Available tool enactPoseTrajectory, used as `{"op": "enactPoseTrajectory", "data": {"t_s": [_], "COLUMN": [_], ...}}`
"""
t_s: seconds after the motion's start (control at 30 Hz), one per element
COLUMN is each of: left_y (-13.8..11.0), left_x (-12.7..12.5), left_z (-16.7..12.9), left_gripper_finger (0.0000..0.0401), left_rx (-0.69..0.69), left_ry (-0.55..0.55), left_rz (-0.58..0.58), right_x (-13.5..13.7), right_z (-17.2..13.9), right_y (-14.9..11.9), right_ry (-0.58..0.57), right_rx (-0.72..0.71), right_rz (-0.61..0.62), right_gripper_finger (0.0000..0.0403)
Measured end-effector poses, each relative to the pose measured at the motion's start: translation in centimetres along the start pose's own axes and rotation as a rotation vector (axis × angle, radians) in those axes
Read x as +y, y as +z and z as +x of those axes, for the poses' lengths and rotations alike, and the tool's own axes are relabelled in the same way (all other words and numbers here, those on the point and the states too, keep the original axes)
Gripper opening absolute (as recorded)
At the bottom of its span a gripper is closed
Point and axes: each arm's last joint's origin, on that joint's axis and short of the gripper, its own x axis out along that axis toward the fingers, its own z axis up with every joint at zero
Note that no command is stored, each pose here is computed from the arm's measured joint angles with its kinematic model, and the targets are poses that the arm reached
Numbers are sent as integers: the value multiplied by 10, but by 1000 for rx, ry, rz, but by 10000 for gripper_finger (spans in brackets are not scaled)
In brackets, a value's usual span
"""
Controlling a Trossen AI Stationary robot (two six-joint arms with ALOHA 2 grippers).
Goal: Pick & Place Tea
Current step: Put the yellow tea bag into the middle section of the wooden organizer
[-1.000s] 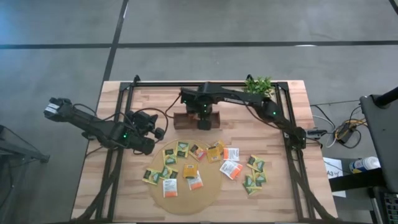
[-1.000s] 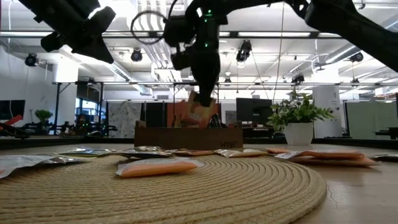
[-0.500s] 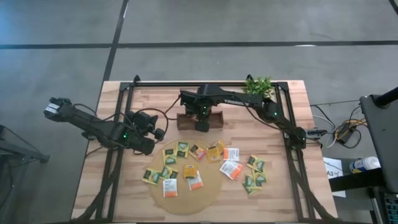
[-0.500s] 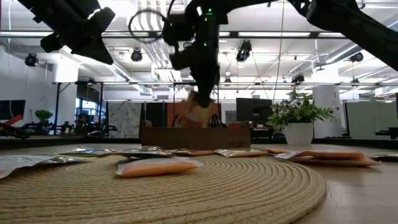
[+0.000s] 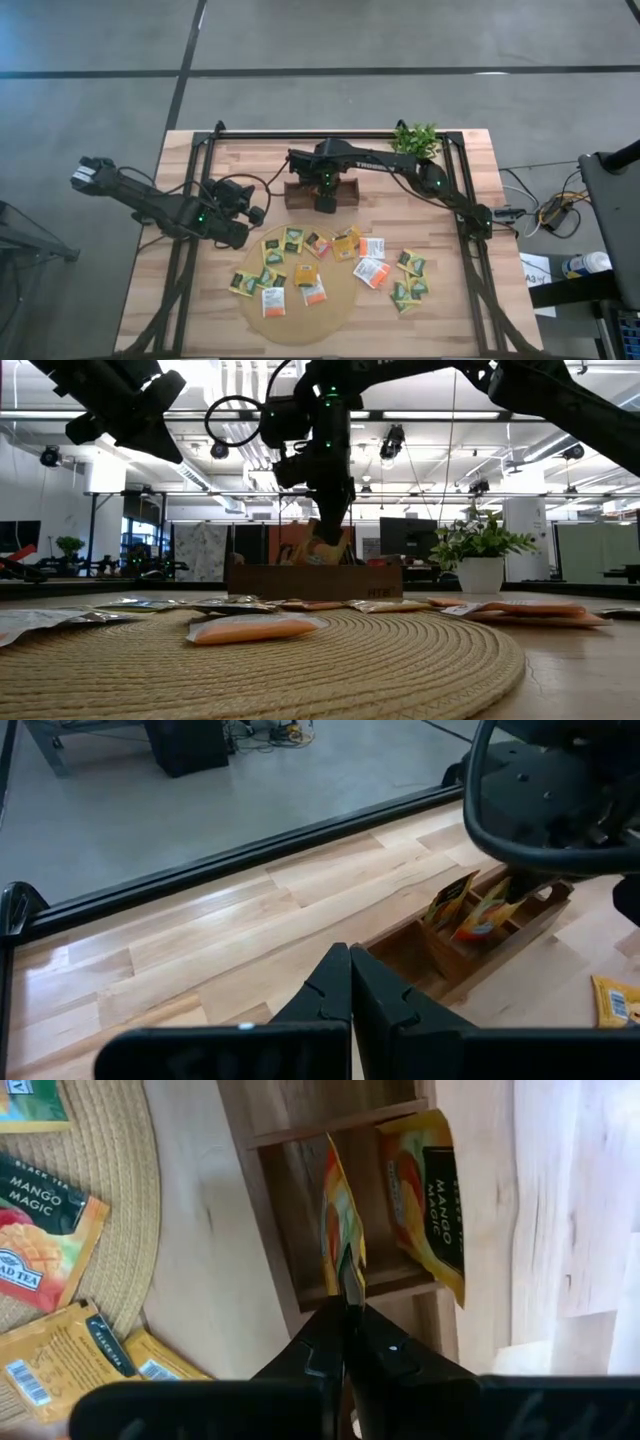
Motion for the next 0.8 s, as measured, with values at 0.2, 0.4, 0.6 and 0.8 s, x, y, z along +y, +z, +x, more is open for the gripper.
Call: {"op": "enactPoseTrajectory", "data": {"t_s": [0.2, 0.4, 0.6, 0.8], "left_y": [0, 0, 0, 0], "left_x": [0, 0, 0, 0], "left_z": [0, 0, 0, 0], "left_gripper_finger": [0, 0, 0, 0], "left_rx": [0, 0, 0, 0], "left_ry": [0, 0, 0, 0], "left_rz": [0, 0, 0, 0], "right_x": [0, 0, 0, -1], "right_z": [4, 6, 9, 9], "right_y": [2, 8, 9, 10], "right_ry": [-1, -5, -7, -39], "right_rx": [-13, -80, -83, -98], "right_rz": [2, 8, 9, 21], "right_gripper_finger": [8, 8, 11, 42]}}
